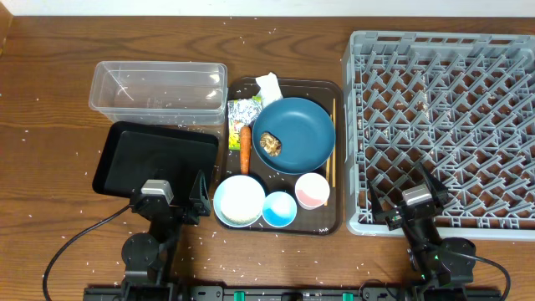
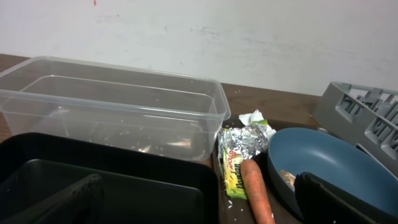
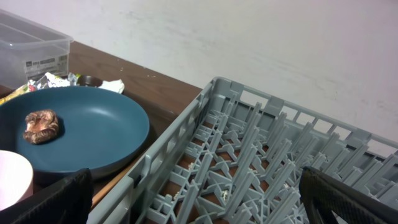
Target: Sort waste into correct bins and load items into the dishwasher rack
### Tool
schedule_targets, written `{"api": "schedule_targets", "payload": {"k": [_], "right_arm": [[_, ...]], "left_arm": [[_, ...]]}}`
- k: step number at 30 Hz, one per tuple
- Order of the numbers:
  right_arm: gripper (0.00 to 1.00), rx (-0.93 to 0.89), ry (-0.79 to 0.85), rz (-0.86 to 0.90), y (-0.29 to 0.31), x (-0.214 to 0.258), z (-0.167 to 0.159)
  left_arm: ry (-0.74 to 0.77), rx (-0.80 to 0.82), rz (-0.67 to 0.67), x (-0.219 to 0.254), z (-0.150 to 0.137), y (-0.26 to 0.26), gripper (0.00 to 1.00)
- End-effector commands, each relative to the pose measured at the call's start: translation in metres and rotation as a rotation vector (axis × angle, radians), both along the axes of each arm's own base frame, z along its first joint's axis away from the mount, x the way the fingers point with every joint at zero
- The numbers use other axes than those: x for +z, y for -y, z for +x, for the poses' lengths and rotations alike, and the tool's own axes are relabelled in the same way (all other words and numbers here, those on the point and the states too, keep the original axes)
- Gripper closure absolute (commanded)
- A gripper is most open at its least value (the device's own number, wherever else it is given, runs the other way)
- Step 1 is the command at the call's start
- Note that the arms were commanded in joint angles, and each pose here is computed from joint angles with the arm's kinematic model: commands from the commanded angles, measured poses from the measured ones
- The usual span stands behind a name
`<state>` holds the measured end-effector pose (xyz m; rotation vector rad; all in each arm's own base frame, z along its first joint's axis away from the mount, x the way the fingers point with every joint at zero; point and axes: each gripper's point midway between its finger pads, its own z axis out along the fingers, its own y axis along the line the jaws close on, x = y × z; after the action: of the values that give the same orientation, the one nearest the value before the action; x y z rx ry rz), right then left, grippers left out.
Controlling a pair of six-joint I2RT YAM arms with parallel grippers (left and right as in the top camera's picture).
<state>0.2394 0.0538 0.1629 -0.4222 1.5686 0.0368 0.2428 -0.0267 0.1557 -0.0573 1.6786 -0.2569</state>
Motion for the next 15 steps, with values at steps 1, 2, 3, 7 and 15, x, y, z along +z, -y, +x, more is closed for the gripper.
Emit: {"api": "schedule_targets", "payload": {"k": [1, 2, 3, 7, 15], "right_arm": [[0.01, 0.011, 0.005, -0.007, -0.0019, -0.0006, -0.0006], [0.01, 0.011, 0.005, -0.007, -0.0019, -0.0006, -0.0006], [0.01, 0.011, 0.005, -0.007, -0.0019, -0.0006, -0.0006], [0.01, 0.011, 0.005, -0.007, -0.0019, -0.0006, -0.0006], [0.01, 0.011, 0.005, -0.007, -0.0019, -0.0006, -0.0006]], "left_arm": [[-0.032, -0.009, 0.017, -0.0147, -0.0001, 0.0015, 0.02], [-0.032, -0.009, 0.017, -0.0147, -0.0001, 0.0015, 0.02], [-0.033, -0.009, 0.017, -0.0147, -0.0001, 0.0015, 0.02], [-0.032, -0.009, 0.017, -0.0147, -0.0001, 0.0015, 0.02], [-0.029, -0.009, 0.017, -0.0138, 0.0000, 0.0016, 0.02]]}}
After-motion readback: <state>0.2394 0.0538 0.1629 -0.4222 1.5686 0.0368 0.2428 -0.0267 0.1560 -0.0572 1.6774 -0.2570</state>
